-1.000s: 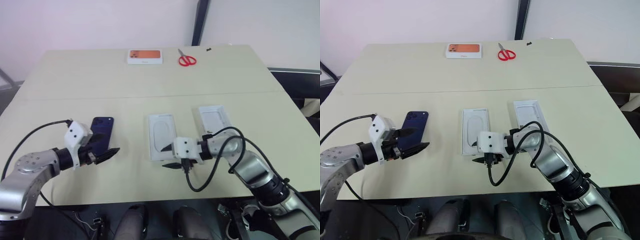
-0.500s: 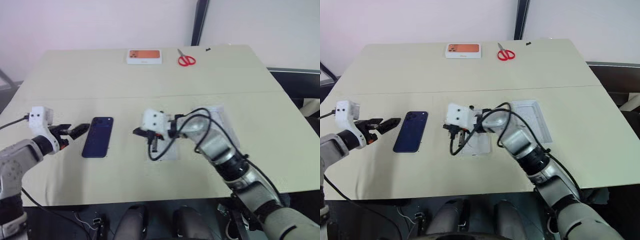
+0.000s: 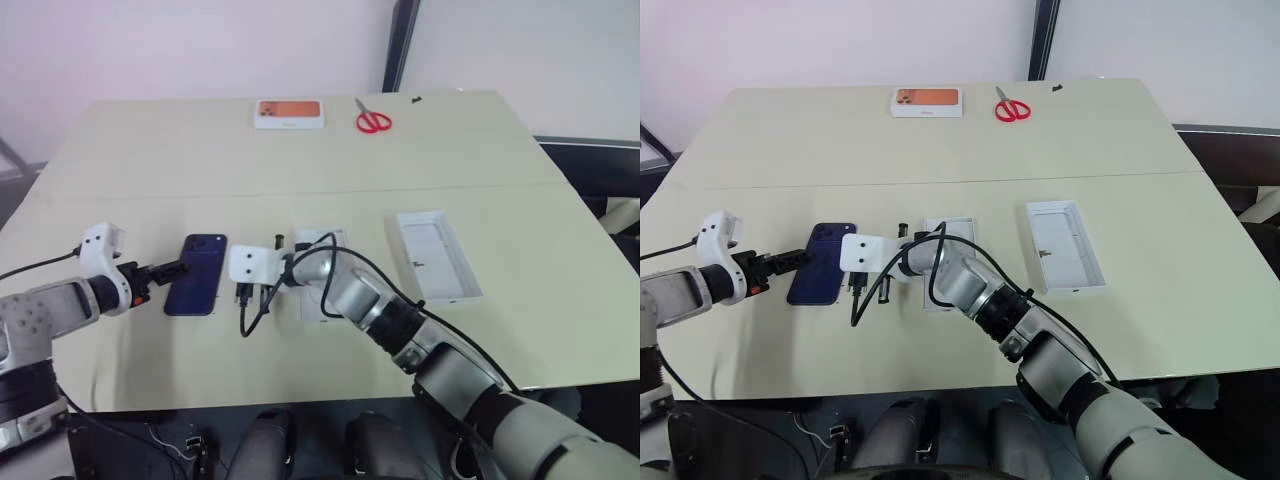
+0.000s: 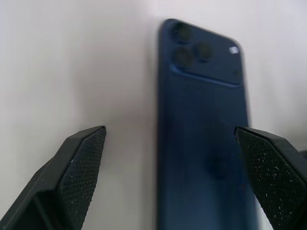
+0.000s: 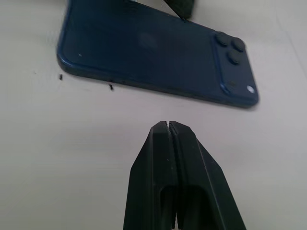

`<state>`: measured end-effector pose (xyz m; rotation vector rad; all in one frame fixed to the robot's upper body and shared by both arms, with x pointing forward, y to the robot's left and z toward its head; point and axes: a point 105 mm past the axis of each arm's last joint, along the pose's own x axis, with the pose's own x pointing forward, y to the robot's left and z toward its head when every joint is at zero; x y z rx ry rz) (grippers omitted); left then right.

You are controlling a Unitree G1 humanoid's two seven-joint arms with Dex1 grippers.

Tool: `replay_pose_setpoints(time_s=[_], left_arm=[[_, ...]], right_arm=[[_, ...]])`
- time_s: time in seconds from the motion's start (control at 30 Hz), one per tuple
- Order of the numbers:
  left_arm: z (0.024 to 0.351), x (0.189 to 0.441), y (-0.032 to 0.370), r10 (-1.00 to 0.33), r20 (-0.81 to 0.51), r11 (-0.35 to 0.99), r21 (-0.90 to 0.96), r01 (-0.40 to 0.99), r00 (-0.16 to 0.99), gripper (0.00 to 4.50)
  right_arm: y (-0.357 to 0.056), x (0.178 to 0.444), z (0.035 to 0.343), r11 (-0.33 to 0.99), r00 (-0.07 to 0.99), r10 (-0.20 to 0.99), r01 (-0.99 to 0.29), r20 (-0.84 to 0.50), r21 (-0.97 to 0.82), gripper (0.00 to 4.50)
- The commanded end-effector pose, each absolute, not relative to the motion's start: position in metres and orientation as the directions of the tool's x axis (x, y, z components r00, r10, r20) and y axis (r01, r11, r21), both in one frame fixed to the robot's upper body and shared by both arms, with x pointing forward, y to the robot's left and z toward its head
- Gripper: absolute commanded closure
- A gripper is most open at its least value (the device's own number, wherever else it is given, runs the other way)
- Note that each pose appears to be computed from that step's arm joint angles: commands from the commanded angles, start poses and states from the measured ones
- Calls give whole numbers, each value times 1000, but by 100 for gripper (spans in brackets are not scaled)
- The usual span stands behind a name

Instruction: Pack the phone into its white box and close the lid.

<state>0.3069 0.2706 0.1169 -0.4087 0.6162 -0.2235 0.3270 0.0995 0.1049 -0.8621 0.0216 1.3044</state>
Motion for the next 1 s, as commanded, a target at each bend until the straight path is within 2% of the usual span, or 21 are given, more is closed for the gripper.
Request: replay_pose_setpoints(time_s=[0.03, 0.2, 0.43, 0.77, 1.0], left_arm=[[97, 300, 247, -415, -562, 860, -499, 107, 716, 0], [98, 300, 221, -493, -537, 823, -544, 166, 684, 0], [105, 304, 207, -545, -469, 764, -620, 180, 695, 0], [115, 311, 214, -529, -424, 738, -658, 151, 735, 0], [121, 313, 206, -571, -381, 702, -686, 192, 727, 0]], right_arm=[[112, 323, 114, -15, 296, 848, -816, -439, -578, 444], [114, 324, 115, -17, 295, 850, -812, -435, -583, 444], [113, 326, 114, -12, 304, 847, -809, -436, -588, 444], [110, 326, 112, -6, 311, 845, -809, -436, -588, 444], [109, 327, 112, -3, 314, 844, -808, -435, -590, 444]])
